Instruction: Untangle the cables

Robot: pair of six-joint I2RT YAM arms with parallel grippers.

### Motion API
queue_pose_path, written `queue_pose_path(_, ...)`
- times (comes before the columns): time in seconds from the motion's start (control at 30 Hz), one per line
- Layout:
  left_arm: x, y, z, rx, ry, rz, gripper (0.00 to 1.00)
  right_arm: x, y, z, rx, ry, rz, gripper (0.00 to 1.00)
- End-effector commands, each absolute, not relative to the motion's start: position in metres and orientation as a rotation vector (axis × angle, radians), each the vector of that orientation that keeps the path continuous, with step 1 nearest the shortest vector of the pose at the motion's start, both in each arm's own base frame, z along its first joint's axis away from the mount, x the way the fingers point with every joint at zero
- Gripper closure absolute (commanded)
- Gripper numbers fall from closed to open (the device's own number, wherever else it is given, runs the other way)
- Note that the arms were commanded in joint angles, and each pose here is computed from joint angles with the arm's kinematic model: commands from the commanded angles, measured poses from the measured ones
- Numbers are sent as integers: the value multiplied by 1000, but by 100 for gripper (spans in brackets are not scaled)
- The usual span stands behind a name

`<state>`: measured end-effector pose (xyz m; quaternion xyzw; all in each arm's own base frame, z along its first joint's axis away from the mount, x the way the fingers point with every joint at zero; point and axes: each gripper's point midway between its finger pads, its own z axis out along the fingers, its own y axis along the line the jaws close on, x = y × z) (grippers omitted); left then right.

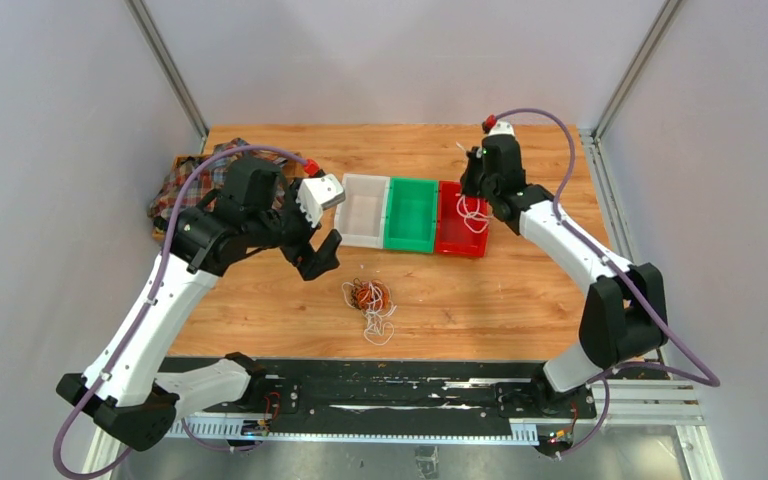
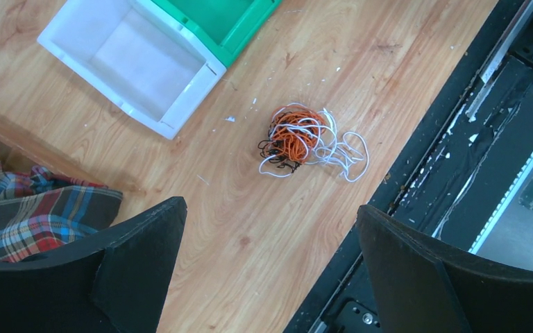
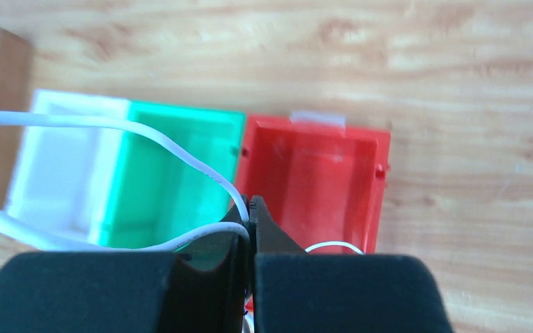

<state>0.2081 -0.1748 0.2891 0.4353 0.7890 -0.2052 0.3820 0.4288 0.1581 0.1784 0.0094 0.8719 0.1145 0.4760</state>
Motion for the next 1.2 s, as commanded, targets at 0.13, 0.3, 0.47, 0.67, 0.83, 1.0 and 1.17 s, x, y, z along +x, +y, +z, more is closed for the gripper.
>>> queue_pose_path(0.13,202,-171,293,1134,1983,-510,2,448,170,242,28,1979,337,99)
queue_pose_path(0.3,199,-168,293,1138,1974,-500,2,447,170,195,66,2060,329,99)
queue_pose_path(0.47,198,-167,295,1132,1972,-497,2,444,172,148,85,2172,310,99)
queue_pose_path(0.67,197,-164,293,1136,1967,-481,2,440,156,130,83,2259,182,72)
queue_pose_path(0.83,197,-165,290,1143,1975,-492,2,435,143,139,79,2287,91,48)
queue_pose_path(1.0,199,-165,286,1148,1989,-485,2,429,140,156,69,2248,102,47)
queue_pose_path(1.17,200,-166,283,1156,1997,-488,2,431,170,163,-42,2202,226,45)
